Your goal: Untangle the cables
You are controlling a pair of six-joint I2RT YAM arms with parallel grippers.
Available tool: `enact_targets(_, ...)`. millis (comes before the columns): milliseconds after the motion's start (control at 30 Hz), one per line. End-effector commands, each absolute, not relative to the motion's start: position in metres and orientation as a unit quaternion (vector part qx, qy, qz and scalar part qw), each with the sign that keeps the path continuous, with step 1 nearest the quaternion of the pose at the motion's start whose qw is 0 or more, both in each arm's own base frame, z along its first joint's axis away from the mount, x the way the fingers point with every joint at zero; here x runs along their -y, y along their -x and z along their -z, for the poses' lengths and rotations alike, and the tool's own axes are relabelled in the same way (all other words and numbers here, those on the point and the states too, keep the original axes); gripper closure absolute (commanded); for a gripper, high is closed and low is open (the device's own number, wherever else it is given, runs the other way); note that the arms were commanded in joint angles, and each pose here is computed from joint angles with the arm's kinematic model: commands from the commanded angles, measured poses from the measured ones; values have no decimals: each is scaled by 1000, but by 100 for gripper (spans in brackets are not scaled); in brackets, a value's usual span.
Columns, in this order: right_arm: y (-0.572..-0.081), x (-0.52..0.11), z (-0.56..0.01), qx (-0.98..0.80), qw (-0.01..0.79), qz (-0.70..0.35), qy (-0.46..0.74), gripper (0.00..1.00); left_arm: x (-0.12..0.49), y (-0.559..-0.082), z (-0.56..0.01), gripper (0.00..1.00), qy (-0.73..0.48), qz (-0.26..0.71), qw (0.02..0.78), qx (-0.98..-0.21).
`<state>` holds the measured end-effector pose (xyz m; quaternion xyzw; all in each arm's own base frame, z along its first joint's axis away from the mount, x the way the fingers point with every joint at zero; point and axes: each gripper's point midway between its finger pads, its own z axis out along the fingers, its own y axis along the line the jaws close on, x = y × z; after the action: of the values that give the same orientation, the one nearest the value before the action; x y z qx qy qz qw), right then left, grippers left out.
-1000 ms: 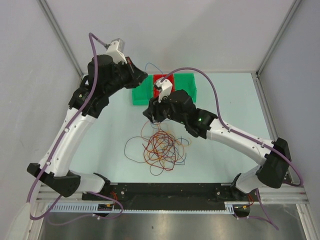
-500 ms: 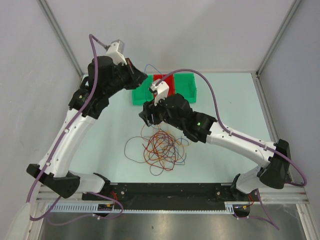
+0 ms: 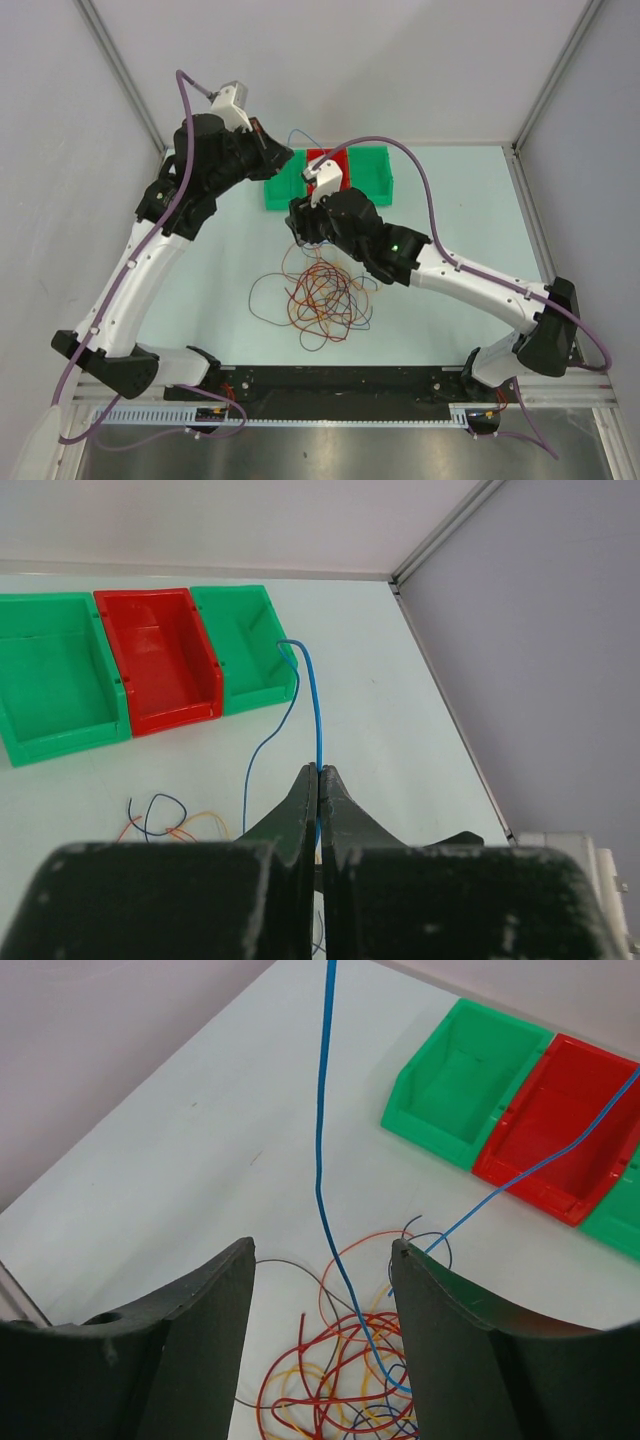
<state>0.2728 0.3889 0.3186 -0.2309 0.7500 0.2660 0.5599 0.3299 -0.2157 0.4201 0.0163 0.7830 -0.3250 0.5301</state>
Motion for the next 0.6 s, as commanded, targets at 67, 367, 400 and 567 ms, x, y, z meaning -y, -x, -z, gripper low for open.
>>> enact_targets(67, -287, -397, -318, -749, 578, -241, 219, 41, 213, -323, -436, 100, -26, 336, 550, -764)
enact_targets(367, -292, -405, -315, -748, 592, -206, 219, 86, 218, -322, -425, 100, -29, 347, 541, -766)
enact_targets(400, -286, -410, -320, -743, 596, -206, 223, 92, 218, -324, -418, 100, -27, 344, 536, -771)
enact_targets(567, -270, -412, -344, -721, 630, -169, 235, 100, 217, -332, -388, 97, -17, 329, 526, -785)
